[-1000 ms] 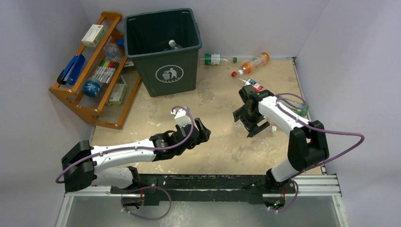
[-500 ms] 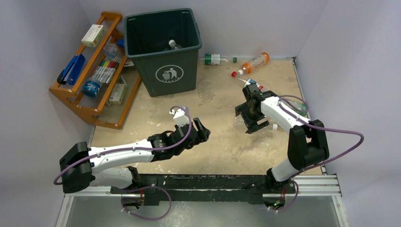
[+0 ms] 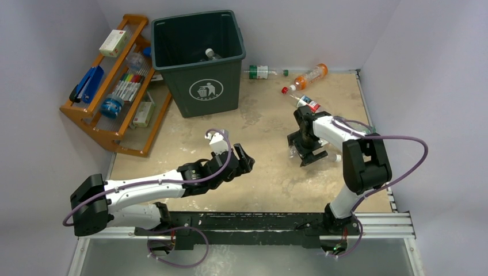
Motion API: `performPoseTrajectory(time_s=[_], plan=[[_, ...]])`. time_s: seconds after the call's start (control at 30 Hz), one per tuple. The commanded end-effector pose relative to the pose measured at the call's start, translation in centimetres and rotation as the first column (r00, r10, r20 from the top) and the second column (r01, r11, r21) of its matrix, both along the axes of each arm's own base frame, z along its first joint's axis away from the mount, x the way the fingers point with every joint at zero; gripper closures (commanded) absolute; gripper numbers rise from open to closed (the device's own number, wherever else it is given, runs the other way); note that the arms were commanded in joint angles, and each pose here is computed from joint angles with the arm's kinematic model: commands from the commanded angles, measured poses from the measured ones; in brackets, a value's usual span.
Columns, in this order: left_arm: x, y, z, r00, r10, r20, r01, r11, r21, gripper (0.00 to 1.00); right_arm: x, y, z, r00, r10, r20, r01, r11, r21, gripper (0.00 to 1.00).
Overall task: Put the plastic bottles in the bin
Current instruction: Pick up the plastic bottle at the center of the board.
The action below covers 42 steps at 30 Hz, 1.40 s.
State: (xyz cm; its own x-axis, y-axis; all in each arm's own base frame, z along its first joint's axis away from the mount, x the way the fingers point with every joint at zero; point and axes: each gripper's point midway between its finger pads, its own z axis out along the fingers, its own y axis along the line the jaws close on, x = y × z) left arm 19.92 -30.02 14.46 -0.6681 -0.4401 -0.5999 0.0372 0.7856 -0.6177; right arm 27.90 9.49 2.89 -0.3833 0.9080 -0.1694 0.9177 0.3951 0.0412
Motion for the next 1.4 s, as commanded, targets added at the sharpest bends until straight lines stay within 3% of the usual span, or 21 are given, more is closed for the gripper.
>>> performPoseTrajectory(time_s=[0.0,0.37,0.67,0.87,1.1,1.37], plan=[[0.3,0.7,1.0,0.999,0.003,0.033,-0.003,1.000,0.002,0.36,-0.2,-0.7,0.2,1.000,-0.018,-0.018,0.017,0.999,-0.035,0.02],[0.2,1.0,1.4,0.999,0.008,0.034,-0.008,1.000,-0.002,0.37,-0.4,0.1,0.6,0.992,0.103,0.071,-0.100,0.994,-0.037,0.42],[0.2,1.6,2.3,0.999,0.024,0.042,-0.023,1.000,-0.015,0.37,-2.2,7.6,2.7,0.950,0.280,0.139,-0.283,0.959,0.000,0.46],[0.0,3.0,3.7,0.997,0.050,0.058,-0.049,0.998,-0.026,0.37,-2.9,11.6,4.0,0.882,0.421,0.210,-0.430,0.903,-0.005,0.51],[-0.5,5.3,5.3,0.994,0.084,0.073,-0.081,0.996,-0.044,0.37,-1.4,14.2,8.3,0.710,0.580,0.400,-0.607,0.791,-0.069,0.52],[-0.9,7.6,6.5,0.988,0.129,0.087,-0.124,0.991,-0.056,0.37,0.7,17.1,17.9,0.292,0.675,0.677,-0.767,0.588,-0.256,0.50]])
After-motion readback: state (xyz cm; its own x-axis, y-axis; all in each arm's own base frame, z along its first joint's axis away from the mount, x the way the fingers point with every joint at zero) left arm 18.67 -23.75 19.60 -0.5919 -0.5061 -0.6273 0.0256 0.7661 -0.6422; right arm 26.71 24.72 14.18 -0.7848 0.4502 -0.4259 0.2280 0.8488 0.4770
